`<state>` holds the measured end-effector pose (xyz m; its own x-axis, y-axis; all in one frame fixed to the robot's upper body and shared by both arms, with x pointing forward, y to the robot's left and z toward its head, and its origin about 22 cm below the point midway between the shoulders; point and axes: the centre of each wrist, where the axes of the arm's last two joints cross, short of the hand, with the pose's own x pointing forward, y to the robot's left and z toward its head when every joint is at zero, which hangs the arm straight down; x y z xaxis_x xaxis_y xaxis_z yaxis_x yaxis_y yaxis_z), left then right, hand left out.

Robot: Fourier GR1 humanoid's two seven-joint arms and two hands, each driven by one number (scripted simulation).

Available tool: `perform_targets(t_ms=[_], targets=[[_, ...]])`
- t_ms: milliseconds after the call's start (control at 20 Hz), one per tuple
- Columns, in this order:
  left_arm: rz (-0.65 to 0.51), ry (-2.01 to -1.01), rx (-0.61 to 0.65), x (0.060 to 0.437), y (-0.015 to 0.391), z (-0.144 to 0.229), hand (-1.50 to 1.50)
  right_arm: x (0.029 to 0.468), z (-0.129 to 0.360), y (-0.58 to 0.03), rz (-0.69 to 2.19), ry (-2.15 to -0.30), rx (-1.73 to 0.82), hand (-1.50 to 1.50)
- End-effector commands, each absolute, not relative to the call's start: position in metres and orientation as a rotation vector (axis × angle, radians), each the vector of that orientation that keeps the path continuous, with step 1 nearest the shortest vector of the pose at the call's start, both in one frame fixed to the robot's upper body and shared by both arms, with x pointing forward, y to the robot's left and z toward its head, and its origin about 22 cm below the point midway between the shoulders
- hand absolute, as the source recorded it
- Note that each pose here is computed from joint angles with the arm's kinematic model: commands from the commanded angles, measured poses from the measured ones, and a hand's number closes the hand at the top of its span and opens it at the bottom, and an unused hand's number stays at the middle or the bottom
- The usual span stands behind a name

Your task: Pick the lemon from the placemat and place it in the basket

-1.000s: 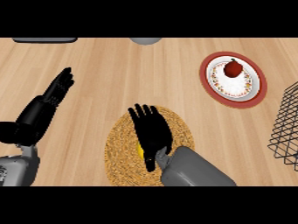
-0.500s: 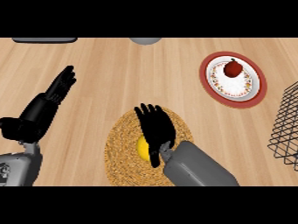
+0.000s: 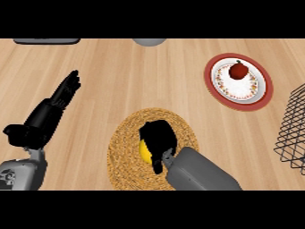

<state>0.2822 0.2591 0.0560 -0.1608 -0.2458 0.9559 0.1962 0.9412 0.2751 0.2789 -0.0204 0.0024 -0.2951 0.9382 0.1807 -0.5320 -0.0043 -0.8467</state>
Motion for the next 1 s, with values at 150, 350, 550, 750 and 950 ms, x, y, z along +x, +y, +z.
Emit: perform_targets(t_ms=[150,350,550,750,950], targets=[[-0.375,-1.695,0.050,0.287,0.268,0.055,0.00,0.267,-0.021,-0.017,1.742,-1.055,-0.571,1.50],[-0.384,-1.696,0.065,0.288,0.255,0.049,0.00,0.255,-0.007,-0.025,1.646,-1.096,-0.675,1.50],[-0.330,-1.680,0.094,0.271,0.284,0.053,0.00,0.249,-0.027,-0.104,1.261,-0.993,-0.839,1.50],[-0.330,-1.679,0.089,0.271,0.286,0.054,0.00,0.201,-0.032,-0.121,1.064,-1.005,-0.903,1.50],[-0.352,-1.685,0.097,0.267,0.282,0.042,0.00,0.179,0.012,-0.144,0.885,-1.139,-0.882,1.50]])
